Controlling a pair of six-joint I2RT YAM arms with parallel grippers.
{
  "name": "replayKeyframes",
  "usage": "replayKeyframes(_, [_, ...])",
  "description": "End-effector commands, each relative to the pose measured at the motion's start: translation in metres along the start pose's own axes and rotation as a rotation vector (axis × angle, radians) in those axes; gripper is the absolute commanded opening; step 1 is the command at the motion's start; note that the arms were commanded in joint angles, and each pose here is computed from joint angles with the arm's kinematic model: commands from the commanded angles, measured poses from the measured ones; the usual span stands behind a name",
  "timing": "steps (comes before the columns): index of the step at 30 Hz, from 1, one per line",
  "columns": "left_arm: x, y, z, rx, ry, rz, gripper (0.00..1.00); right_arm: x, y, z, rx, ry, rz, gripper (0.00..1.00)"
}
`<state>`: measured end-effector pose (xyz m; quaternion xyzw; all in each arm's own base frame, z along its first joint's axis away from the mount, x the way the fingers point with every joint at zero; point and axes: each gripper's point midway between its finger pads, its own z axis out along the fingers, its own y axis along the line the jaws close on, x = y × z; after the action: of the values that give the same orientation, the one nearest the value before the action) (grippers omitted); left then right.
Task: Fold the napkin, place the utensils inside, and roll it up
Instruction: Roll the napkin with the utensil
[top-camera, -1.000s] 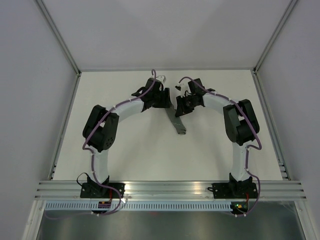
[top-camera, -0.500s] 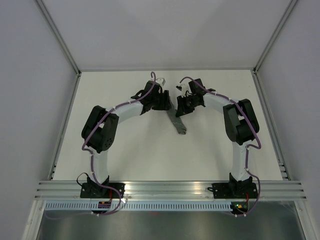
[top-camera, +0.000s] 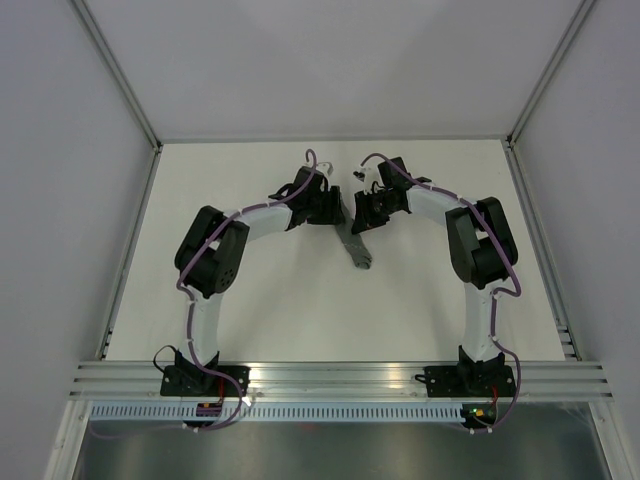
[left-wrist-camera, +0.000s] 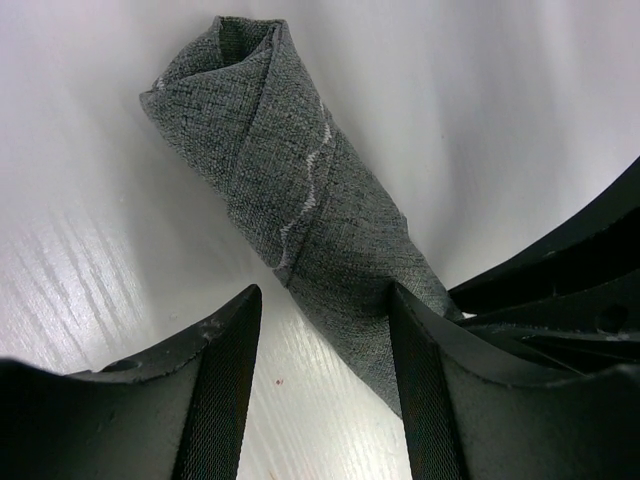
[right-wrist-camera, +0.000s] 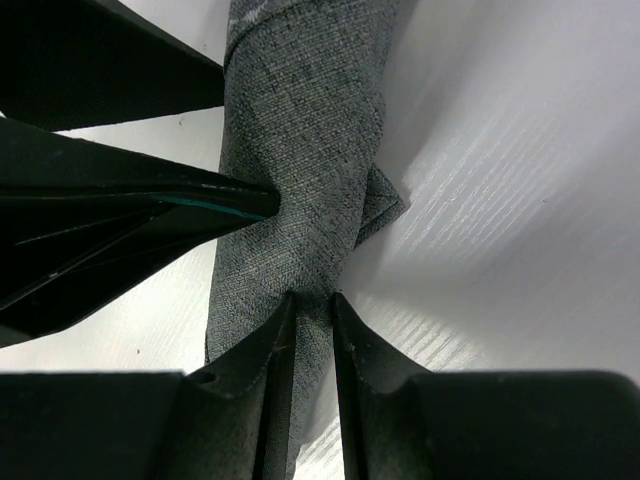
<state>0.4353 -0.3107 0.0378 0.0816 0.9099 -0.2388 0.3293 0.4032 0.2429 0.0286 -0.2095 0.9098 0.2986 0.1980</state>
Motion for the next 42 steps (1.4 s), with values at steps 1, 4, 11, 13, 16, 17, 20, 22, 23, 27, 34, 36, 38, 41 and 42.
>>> replayKeyframes(1, [-0.009,-0.007,0.01,0.016,-0.017,-0.022,0.59,0.0,0.007,0.007,-0.04,0.015,0.044,0.27])
replayKeyframes(4, [-0.011,-0.008,0.013,0.017,-0.008,-0.018,0.59,0.0,0.011,0.008,-0.066,0.02,0.056,0.27])
replayKeyframes(11, [-0.015,-0.012,0.018,0.025,0.006,-0.016,0.58,0.0,0.013,0.007,-0.074,0.022,0.053,0.27])
replayKeyframes(13, [-0.015,-0.012,0.018,0.026,0.005,-0.018,0.58,0.001,0.012,0.007,-0.072,0.023,0.054,0.27])
replayKeyframes(16, [-0.014,-0.011,0.016,0.021,0.008,-0.015,0.58,0.0,0.012,0.007,-0.067,0.021,0.048,0.27])
replayKeyframes(17, [-0.016,-0.012,0.015,0.024,0.002,-0.014,0.58,-0.001,0.012,0.006,-0.066,0.019,0.047,0.27])
replayKeyframes(20, [-0.02,-0.014,0.011,0.029,-0.009,-0.005,0.58,-0.005,0.012,0.002,-0.06,0.009,0.038,0.29])
replayKeyframes(22, [-0.025,-0.017,0.008,0.035,-0.022,0.001,0.58,-0.009,0.014,-0.002,-0.055,0.0,0.022,0.31])
replayKeyframes(23, [-0.027,-0.017,0.006,0.034,-0.025,0.003,0.58,-0.012,0.015,-0.004,-0.055,-0.005,0.016,0.31])
replayKeyframes(27, [-0.035,-0.022,0.001,0.044,-0.042,0.012,0.59,-0.019,0.019,-0.01,-0.054,-0.017,0.004,0.35])
replayKeyframes(34, [-0.041,-0.024,-0.004,0.049,-0.054,0.02,0.59,-0.027,0.022,-0.015,-0.058,-0.03,-0.009,0.37])
replayKeyframes(36, [-0.041,-0.025,-0.005,0.052,-0.054,0.021,0.59,-0.028,0.023,-0.015,-0.058,-0.03,-0.007,0.38])
replayKeyframes(38, [-0.043,-0.026,-0.006,0.055,-0.059,0.022,0.59,-0.031,0.022,-0.016,-0.052,-0.037,-0.011,0.37])
replayKeyframes(41, [-0.046,-0.027,-0.008,0.055,-0.068,0.024,0.59,-0.032,0.022,-0.016,-0.049,-0.037,-0.01,0.38])
replayKeyframes(42, [-0.048,-0.028,-0.009,0.059,-0.069,0.026,0.58,-0.032,0.021,-0.017,-0.047,-0.037,-0.009,0.37])
